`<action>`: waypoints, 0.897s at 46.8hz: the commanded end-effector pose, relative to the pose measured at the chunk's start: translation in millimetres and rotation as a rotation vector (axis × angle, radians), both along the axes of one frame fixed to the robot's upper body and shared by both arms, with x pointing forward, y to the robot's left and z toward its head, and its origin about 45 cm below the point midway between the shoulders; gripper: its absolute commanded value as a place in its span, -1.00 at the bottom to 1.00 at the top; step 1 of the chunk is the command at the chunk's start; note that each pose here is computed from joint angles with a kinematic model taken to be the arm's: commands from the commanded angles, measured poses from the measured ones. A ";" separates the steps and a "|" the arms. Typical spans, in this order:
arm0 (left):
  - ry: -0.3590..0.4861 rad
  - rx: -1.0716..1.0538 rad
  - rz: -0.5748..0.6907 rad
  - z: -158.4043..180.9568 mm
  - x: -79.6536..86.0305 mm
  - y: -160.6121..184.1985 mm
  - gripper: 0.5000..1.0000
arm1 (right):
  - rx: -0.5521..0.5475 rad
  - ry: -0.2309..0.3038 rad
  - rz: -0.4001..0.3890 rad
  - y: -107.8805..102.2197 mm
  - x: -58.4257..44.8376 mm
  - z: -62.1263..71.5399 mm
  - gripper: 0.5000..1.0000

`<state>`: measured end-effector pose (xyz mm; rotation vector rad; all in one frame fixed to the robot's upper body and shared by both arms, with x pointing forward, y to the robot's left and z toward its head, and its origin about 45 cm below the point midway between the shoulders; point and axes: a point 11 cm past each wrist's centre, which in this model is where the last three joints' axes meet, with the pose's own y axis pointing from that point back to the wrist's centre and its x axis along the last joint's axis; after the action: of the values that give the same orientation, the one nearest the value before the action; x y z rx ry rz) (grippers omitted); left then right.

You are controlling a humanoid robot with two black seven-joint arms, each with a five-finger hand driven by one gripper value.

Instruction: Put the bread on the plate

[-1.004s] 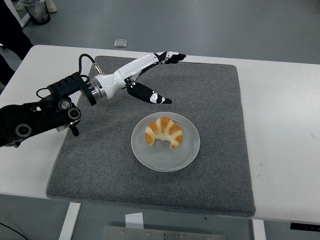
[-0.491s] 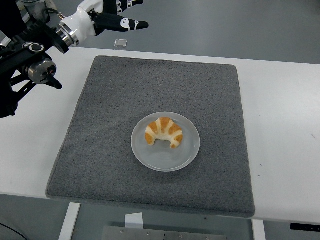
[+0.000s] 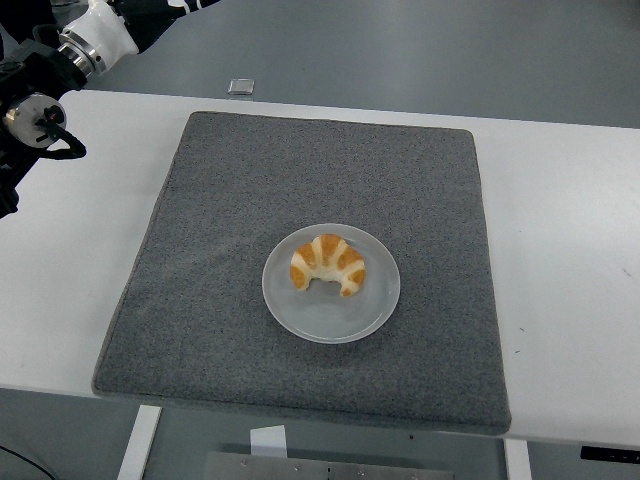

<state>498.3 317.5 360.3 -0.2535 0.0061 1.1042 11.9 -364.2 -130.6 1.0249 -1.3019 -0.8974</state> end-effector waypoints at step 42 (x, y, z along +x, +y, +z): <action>0.143 -0.065 0.028 -41.5 0.9 9.2 0.98 | 0.000 0.000 0.001 0.1 -0.1 0.0 0.81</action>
<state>499.3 327.0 319.4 -0.2300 0.1635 1.1492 11.8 -364.1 -130.6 1.0255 -1.3010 -0.8971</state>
